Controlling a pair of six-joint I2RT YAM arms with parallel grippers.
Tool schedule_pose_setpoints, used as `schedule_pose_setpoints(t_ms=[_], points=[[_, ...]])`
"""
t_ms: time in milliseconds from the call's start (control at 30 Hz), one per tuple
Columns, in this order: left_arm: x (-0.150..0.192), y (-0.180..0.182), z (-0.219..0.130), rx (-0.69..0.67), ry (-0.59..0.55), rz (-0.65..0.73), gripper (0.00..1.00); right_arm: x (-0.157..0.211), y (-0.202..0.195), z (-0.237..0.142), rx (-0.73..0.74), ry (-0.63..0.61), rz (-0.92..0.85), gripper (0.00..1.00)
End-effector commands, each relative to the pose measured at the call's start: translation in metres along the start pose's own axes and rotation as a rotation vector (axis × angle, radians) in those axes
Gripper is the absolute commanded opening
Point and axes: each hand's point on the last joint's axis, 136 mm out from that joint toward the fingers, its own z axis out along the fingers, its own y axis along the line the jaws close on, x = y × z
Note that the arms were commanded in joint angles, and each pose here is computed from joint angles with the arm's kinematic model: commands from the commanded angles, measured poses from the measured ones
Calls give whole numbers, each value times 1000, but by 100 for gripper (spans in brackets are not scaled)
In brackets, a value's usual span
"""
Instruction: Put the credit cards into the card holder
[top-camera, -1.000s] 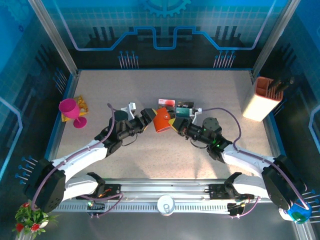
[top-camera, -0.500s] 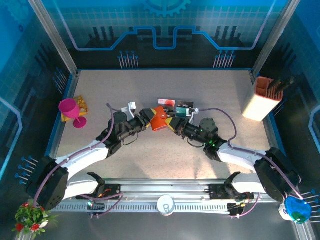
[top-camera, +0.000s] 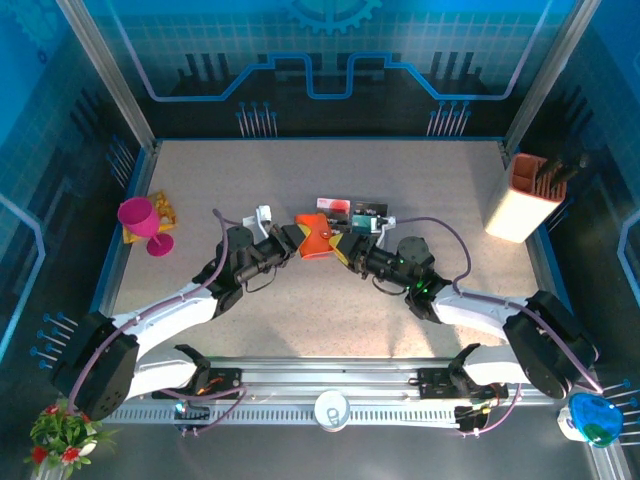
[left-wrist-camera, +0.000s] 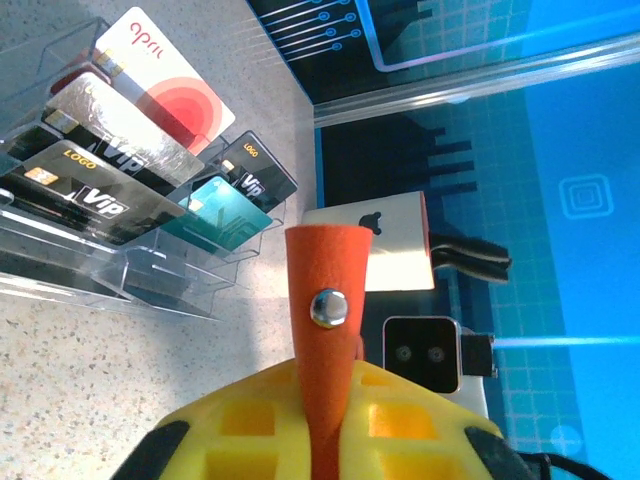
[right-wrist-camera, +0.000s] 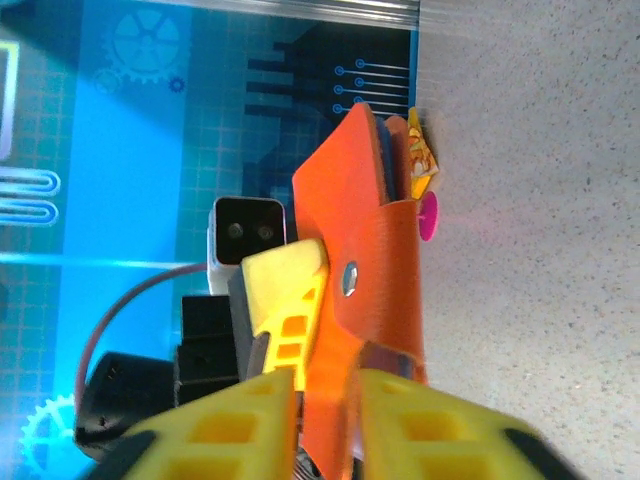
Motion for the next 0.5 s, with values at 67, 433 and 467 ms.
schedule_pose_setpoints(t_ms=[67, 433, 467], points=[[3, 9, -5, -39, 10, 145, 0, -7, -19, -27, 201, -3, -140, 42], [12, 13, -17, -98, 51, 309, 0, -27, -29, -71, 700, 55, -607, 53], [14, 15, -16, -103, 56, 309, 0, -25, -27, -66, 703, 67, -625, 54]])
